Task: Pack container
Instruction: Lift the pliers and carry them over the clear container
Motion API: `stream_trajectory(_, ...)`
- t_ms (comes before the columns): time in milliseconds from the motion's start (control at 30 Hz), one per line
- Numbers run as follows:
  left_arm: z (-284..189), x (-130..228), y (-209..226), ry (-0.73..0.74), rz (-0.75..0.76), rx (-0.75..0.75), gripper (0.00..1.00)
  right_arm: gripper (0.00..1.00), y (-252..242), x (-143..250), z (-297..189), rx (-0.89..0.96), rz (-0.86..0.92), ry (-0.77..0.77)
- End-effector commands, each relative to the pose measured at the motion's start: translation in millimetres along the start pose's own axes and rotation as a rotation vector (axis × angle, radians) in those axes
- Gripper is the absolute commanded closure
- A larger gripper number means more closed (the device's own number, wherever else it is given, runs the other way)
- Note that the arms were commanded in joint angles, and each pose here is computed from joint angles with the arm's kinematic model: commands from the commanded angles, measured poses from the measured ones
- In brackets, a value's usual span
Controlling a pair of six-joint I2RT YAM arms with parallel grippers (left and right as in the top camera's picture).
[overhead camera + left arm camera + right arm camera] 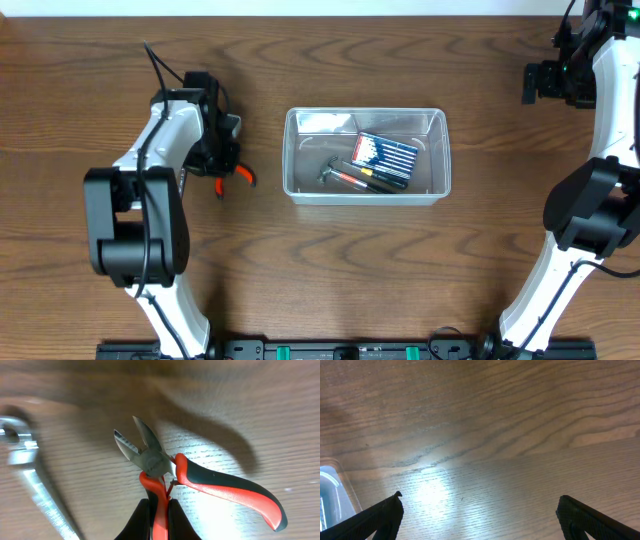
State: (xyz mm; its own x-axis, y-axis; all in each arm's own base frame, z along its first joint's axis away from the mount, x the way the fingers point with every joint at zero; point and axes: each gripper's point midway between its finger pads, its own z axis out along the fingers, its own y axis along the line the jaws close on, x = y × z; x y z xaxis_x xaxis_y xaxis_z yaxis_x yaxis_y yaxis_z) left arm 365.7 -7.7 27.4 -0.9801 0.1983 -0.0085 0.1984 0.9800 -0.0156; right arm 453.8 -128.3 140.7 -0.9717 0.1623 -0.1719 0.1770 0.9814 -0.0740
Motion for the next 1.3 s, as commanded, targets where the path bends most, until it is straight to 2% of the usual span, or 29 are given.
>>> stream_trajectory(0, -47, -18, 4, -0.138, -0.083, -0.022, 0.94, 0.01, 2, -1, -10, -0.003, 0.009, -0.021)
stream_trajectory(167, -94, -21, 3, -0.268, -0.177, -0.025, 0.94, 0.01, 2, -1, -10, -0.003, 0.009, -0.021)
stream_trajectory(233, -114, -21, -3, -0.325, -0.171, 0.006, 0.94, 0.01, 2, -1, -10, -0.003, 0.009, -0.021)
stream_trajectory(433, -181, -25, -37, -0.539, -0.103, 0.144, 0.94, 0.01, 2, -1, -10, -0.003, 0.009, -0.021)
stream_trajectory(633, -227, -29, -86, -0.695, 0.03, 0.271, 0.94, 0.01, 2, -1, -10, -0.003, 0.009, -0.021)
stream_trajectory(1000, -244, -37, -189, -0.778, 0.299, 0.379, 0.94, 0.01, 2, -1, -10, -0.003, 0.009, -0.021)
stream_trajectory(1267, -226, -46, -230, -0.758, 0.383, 0.417, 0.94, 0.01, 2, -1, -10, -0.003, 0.009, -0.021)
